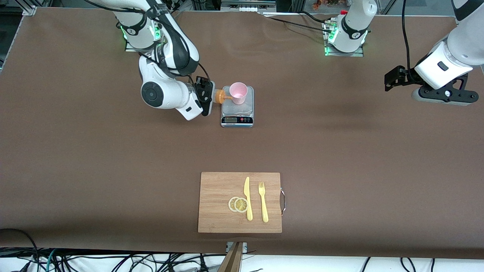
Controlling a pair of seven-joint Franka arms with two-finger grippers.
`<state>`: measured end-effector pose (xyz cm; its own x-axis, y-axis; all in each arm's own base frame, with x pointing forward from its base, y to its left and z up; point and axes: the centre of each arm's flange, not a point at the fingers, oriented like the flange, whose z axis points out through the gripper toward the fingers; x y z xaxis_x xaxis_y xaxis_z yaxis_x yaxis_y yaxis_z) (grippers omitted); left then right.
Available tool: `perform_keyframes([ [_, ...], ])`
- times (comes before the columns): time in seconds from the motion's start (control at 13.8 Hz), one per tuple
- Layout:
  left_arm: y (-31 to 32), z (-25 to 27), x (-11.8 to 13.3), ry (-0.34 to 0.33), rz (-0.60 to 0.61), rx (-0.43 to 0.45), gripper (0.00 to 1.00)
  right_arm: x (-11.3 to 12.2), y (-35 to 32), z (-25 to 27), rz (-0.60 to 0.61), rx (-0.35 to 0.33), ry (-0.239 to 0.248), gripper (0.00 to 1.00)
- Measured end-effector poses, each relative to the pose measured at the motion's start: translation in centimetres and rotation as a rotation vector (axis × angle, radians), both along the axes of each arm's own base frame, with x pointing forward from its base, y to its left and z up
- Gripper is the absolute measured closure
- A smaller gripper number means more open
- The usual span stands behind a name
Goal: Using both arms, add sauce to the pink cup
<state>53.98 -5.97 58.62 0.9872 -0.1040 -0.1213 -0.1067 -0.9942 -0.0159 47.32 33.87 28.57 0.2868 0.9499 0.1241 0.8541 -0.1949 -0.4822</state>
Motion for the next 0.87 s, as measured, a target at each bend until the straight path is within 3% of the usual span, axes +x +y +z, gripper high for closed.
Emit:
perform_keyframes([
  [0.36, 0.0, 0.0, 0.0, 0.001, 0.0, 0.0, 0.0, -0.9, 1.2, 0.1, 0.043, -0.064, -0.021, 0.68],
  [0.87, 0.0, 0.0, 0.0, 0.001, 0.0, 0.0, 0.0, -2.4, 1.3, -0.5, 0.121, -0.186, -0.002, 0.68],
])
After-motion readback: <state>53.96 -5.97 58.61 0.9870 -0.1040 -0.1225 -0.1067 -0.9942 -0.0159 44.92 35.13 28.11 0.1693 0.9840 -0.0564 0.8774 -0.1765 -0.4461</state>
